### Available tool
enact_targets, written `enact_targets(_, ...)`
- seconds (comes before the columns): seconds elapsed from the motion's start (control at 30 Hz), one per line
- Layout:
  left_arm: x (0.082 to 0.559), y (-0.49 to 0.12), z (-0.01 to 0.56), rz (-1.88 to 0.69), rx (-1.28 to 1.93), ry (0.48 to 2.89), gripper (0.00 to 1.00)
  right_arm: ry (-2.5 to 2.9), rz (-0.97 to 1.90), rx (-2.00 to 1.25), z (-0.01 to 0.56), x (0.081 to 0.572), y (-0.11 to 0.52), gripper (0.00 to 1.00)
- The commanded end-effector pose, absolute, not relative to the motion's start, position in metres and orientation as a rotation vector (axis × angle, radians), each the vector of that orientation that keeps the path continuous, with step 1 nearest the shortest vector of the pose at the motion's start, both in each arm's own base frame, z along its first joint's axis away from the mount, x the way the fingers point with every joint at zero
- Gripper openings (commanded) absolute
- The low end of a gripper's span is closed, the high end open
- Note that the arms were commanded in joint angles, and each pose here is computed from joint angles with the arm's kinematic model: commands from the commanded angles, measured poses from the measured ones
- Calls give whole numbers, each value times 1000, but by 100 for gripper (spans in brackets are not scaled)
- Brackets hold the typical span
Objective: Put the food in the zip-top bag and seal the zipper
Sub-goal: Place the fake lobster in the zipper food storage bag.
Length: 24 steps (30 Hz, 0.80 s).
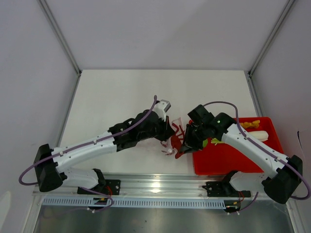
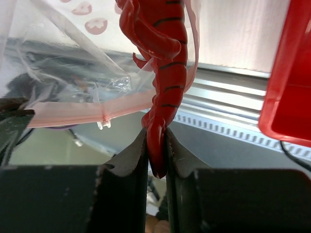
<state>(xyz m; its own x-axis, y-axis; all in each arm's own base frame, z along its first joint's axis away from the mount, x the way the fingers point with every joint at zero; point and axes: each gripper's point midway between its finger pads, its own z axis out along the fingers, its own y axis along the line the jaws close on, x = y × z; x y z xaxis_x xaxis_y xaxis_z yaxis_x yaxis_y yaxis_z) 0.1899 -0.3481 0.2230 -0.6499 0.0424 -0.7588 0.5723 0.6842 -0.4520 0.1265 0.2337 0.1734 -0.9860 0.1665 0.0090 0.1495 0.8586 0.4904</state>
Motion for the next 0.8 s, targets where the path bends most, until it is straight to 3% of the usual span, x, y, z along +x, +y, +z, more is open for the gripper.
enact_targets(0.0, 188, -348, 245, -946, 520, 2035, 0, 2923, 704, 123, 183, 134, 220, 0)
enact_targets(0.43, 193, -341, 214, -864, 555, 2048, 1, 2955, 632, -125, 211, 133, 198, 0)
enact_targets(0.77, 180, -340, 232, -956, 600, 1939, 1, 3069, 941, -170, 220, 127, 217, 0)
